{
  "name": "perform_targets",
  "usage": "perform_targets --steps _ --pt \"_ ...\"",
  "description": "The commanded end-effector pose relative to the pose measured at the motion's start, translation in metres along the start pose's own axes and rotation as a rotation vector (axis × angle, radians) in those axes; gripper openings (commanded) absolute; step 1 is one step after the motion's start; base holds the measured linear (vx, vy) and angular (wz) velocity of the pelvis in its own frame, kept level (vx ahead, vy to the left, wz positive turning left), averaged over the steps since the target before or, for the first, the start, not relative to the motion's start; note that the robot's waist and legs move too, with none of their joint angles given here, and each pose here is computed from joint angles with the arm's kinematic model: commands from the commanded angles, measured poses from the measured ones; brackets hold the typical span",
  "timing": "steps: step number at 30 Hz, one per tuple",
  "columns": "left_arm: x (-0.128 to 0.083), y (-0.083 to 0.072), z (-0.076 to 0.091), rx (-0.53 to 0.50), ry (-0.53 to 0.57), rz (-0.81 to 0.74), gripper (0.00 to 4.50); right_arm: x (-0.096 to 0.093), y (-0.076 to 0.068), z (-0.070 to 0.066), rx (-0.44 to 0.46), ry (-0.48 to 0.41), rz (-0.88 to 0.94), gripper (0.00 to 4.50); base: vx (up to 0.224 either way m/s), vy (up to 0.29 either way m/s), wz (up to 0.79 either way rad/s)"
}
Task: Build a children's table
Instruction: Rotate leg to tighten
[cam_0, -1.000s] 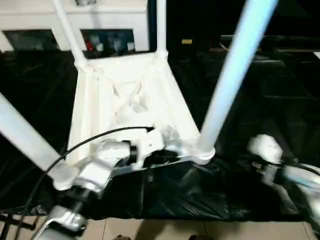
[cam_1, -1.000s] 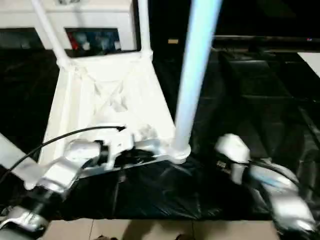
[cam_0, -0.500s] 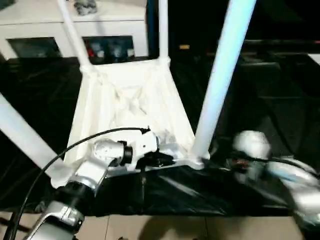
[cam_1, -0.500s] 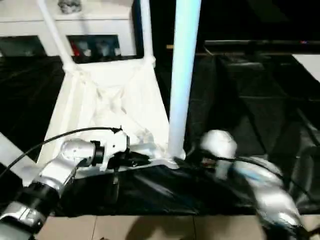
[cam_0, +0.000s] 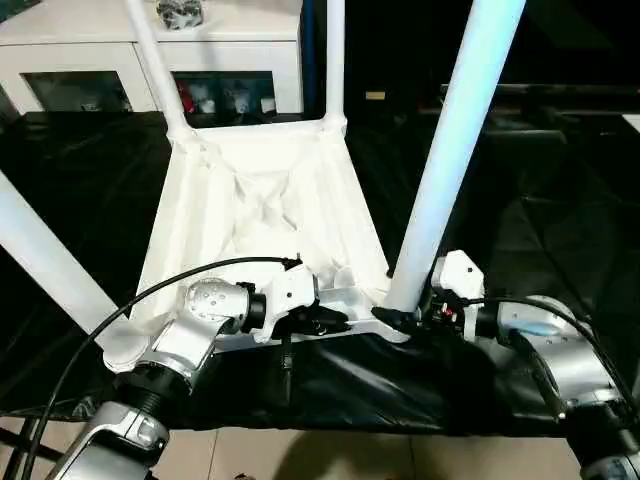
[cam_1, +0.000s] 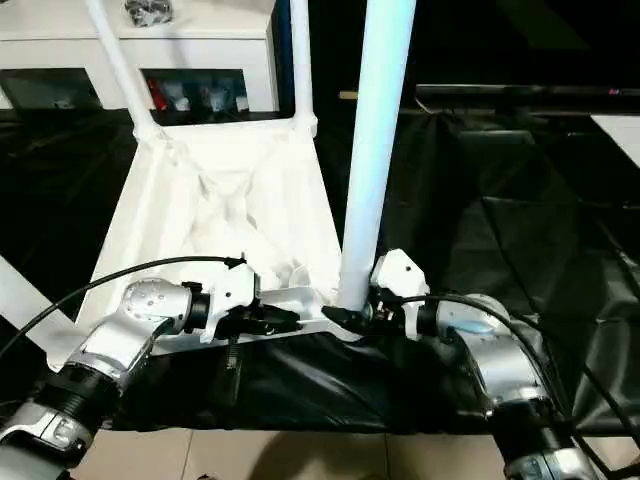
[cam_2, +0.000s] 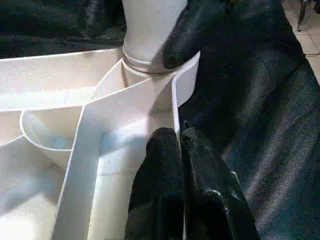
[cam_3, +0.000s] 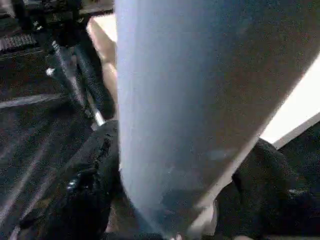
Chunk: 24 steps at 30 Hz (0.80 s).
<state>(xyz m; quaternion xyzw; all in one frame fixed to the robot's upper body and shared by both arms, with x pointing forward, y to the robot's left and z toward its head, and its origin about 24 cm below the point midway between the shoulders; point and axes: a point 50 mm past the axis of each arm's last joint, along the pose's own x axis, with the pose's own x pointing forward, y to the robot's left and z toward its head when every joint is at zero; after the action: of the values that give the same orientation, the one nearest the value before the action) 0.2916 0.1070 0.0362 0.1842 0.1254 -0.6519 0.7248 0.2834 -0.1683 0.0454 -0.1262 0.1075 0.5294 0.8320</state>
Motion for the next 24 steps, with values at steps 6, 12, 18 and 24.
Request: perform_targets --steps 6,12,18,24 --pt "-0.001 -0.012 -0.024 -0.041 0.135 -0.105 0.0 0.002 -0.005 -0.002 -0.007 0.011 0.037 2.64 0.0 0.0 0.0" --pt "0.001 -0.01 -0.023 -0.056 0.128 -0.089 0.0 0.007 0.003 -0.004 0.041 -0.03 0.051 2.29 0.0 0.0 0.0" --pt "0.01 -0.013 -0.021 -0.087 0.108 -0.054 0.0 0.014 0.026 -0.017 0.106 -0.04 -0.057 2.0 0.0 0.0 0.0" --pt "0.027 -0.014 -0.015 -0.113 0.083 0.007 0.0 0.034 0.042 -0.024 0.211 -0.041 -0.286 1.97 0.0 0.0 0.0"
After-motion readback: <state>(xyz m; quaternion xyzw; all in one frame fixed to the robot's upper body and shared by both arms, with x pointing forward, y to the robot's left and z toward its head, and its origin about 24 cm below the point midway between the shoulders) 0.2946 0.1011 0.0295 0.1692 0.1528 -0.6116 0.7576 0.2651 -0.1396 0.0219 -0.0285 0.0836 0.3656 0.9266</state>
